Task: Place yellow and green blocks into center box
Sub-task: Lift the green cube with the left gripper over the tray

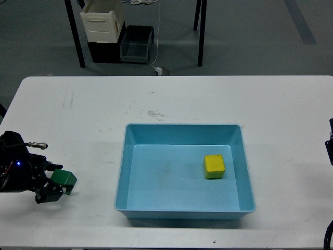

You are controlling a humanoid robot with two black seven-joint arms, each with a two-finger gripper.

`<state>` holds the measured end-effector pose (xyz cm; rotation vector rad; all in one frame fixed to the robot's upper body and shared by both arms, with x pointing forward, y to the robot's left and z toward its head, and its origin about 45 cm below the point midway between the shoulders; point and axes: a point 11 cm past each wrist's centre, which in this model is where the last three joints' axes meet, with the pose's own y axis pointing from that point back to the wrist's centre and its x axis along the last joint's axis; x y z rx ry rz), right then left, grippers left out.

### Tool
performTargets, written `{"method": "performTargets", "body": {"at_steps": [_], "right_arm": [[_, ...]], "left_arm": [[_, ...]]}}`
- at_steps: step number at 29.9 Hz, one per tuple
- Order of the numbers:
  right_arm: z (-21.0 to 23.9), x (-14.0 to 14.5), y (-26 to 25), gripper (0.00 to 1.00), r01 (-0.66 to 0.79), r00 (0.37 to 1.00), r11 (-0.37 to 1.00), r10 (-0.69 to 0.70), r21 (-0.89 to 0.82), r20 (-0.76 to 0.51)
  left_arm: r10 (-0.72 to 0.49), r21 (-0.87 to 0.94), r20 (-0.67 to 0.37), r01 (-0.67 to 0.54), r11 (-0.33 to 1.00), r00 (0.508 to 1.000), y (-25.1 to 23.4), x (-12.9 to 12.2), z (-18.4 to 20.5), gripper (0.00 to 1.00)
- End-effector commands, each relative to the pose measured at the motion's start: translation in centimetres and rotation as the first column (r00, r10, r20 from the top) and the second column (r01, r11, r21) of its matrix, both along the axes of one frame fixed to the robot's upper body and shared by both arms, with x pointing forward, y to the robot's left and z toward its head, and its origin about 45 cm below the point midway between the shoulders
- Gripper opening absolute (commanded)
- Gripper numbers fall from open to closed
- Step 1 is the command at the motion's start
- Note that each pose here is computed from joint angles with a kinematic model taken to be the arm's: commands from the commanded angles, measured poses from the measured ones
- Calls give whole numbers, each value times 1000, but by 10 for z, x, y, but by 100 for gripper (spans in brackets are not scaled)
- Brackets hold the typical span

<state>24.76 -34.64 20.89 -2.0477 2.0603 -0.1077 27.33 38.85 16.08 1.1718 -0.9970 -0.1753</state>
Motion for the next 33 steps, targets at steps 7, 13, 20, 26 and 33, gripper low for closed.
{"method": "performTargets", "body": {"at_steps": [7,13,20,26,33], "right_arm": [[-2,-1,-1,100,11,1000,1000,-11,-1,-6],[-3,-3,-3,100,16,1000,1000,-16,-5,-12],[-5,-4,-2,100,14,1000,1000,-14,-2,-20],[-6,-4,1,100,9,1000,1000,-9,1,-23],[-7,-5,0,100,11,1000,1000,-11,-1,-24]], "left_arm": [[103,-145,200,-74,987,974,-2,56,75,40],[86,-239,348,-1,971,933,-35,95,145,40],[-69,-334,360,198,922,930,-118,91,164,40],[-234,-313,304,328,891,924,-179,83,141,40],[-401,-282,194,442,851,895,-251,69,131,40]]}}
